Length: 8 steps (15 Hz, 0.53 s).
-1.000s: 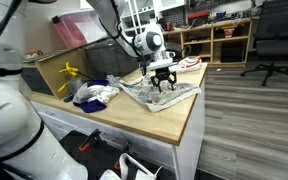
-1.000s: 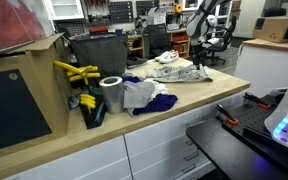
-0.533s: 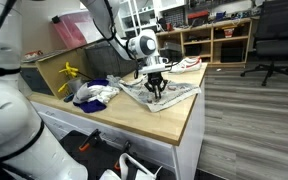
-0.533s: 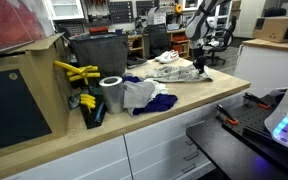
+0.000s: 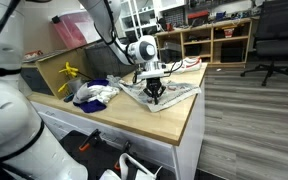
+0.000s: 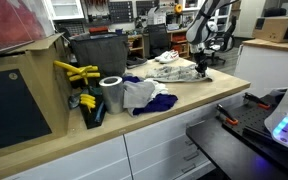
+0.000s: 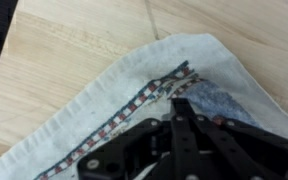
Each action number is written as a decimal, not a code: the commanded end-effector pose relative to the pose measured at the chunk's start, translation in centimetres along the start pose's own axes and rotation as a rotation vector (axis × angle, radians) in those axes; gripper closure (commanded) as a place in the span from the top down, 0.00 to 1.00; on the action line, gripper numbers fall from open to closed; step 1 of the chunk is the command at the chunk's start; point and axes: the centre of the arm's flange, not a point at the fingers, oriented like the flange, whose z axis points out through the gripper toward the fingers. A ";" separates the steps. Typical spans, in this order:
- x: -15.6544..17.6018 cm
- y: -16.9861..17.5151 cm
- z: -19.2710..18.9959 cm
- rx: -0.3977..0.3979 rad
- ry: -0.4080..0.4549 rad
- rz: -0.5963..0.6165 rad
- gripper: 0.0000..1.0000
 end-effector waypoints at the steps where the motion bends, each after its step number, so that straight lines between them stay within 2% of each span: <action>1: -1.2 0.1 0.5 0.003 -0.007 -0.012 0.00; 8: -3.6 1.5 1.4 -0.003 -0.047 -0.021 0.00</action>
